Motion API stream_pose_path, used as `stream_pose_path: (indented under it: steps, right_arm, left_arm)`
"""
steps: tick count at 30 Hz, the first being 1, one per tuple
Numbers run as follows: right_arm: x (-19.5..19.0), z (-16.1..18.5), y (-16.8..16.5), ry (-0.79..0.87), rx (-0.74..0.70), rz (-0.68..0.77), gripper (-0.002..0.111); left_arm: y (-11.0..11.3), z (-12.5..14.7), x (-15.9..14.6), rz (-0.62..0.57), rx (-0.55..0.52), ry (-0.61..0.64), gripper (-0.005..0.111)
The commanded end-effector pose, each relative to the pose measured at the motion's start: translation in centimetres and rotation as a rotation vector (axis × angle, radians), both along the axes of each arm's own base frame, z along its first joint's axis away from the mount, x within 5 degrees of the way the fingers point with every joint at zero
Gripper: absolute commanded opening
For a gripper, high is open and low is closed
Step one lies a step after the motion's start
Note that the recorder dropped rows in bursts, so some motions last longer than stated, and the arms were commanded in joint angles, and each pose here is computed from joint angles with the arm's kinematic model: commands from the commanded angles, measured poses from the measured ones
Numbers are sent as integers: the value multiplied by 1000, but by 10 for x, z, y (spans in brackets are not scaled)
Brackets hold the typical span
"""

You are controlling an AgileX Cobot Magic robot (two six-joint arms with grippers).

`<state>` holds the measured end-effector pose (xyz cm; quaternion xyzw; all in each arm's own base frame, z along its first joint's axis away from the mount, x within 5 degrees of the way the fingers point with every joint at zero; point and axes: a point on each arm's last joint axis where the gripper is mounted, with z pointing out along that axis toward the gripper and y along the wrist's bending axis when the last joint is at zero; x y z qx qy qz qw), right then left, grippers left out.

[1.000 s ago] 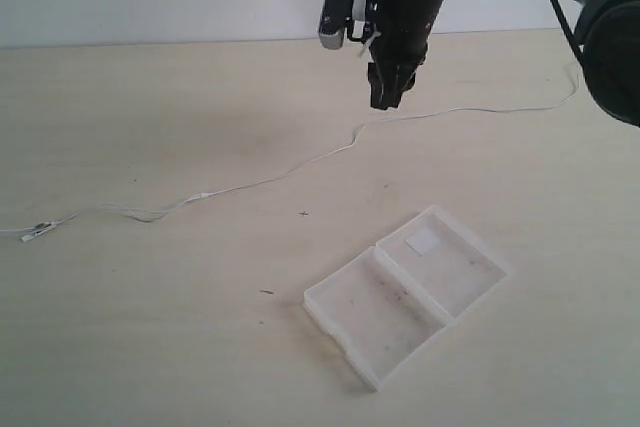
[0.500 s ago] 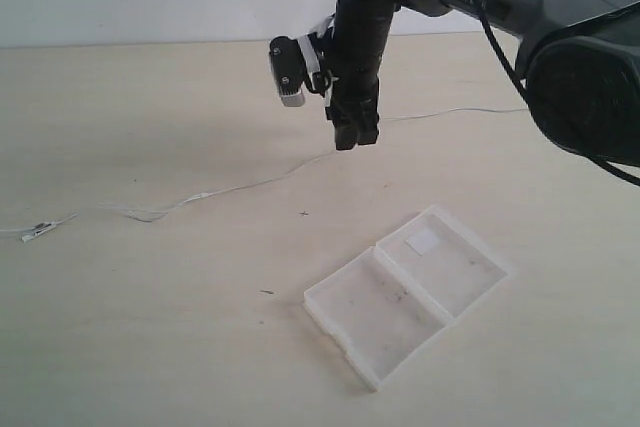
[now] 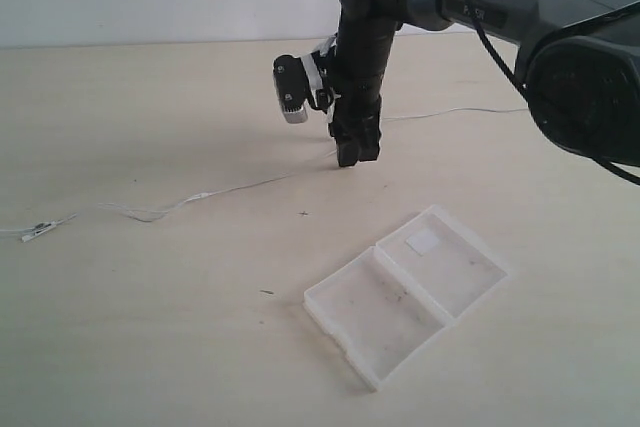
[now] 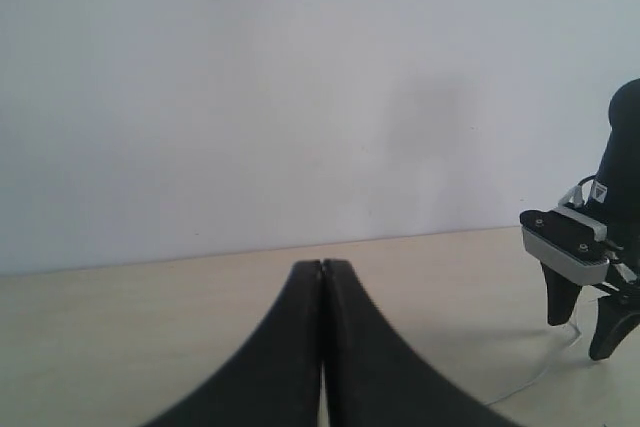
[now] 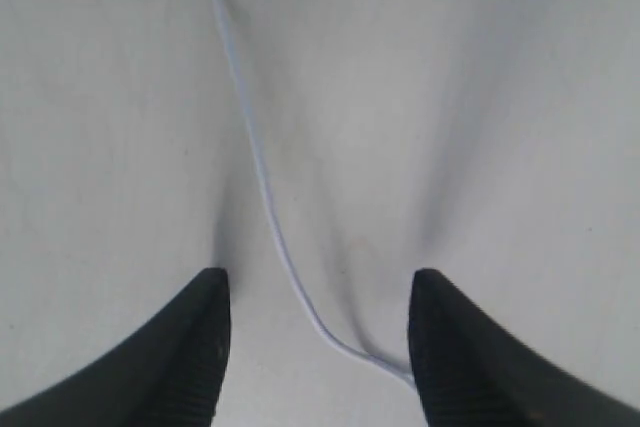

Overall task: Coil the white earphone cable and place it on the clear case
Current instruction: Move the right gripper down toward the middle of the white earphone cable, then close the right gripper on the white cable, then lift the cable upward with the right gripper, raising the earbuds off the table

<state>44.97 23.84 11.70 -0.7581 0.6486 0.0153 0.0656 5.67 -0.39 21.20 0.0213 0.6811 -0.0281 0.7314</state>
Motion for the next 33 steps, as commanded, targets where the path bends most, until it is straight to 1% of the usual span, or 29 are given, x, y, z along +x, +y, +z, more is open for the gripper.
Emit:
stream_pose_path:
  steps: [1, 6, 9, 11, 12, 13, 14, 15, 16, 17, 19, 21, 22, 23, 24, 25, 26, 27, 30, 33]
  right_arm:
    - [1, -11, 1, 10, 10, -10, 53]
    - [2, -15, -2, -1, -22, 1, 52]
    - [3, -15, -3, -7, -34, -2, 48]
    - [2, -15, -3, -4, -36, -3, 41]
    - [1, -15, -4, 10, -38, -4, 31]
    - [1, -15, -4, 15, -38, -4, 26]
    - [0, -15, -2, 27, -26, -9, 18]
    - [-1, -15, -3, 30, -27, -9, 14]
    - [-1, -15, -3, 32, -29, -4, 5]
    - [-1, -15, -3, 32, -28, -6, 0]
    - [-1, -13, -4, 43, -38, -39, 0]
    - [1, 7, -10, -6, -81, -129, 0]
    - [2, 16, -11, -30, -85, -150, 0]
    - [3, 39, -13, -85, -81, -181, 0]
    - [3, 52, -14, -110, -71, -191, 0]
    - [1, 76, -16, -151, -44, -209, 0]
    - [-2, 91, -17, -173, -25, -224, 0]
    - [-6, 116, -19, -212, 6, -245, 0]
    - [-15, 154, -24, -274, 56, -277, 0]
    - [-24, 185, -29, -323, 101, -303, 0]
  left_arm:
    - [0, 1, -1, 1, -9, -8, 0]
    - [0, 1, -1, 1, -9, -8, 0]
    - [0, 1, -1, 1, -9, -8, 0]
    - [0, 1, -1, 1, -9, -8, 0]
    - [0, 1, -1, 1, -9, -8, 0]
    - [0, 1, -1, 1, -9, -8, 0]
    - [0, 1, -1, 1, -9, -8, 0]
    - [0, 1, -1, 1, -9, -8, 0]
    - [0, 1, -1, 1, -9, -8, 0]
    - [0, 1, -1, 1, -9, -8, 0]
    - [0, 0, -1, 1, -8, -5, 0]
    - [0, 0, -1, 1, -8, -5, 0]
    - [0, 0, -1, 1, -8, -5, 0]
    - [0, 0, -1, 1, -8, -5, 0]
    - [0, 0, -1, 1, -8, -5, 0]
    - [0, 0, -1, 1, -8, -5, 0]
    - [0, 0, -1, 1, -8, -5, 0]
    - [0, 0, -1, 1, -8, -5, 0]
    - [0, 0, -1, 1, -8, -5, 0]
    - [0, 0, -1, 1, -8, -5, 0]
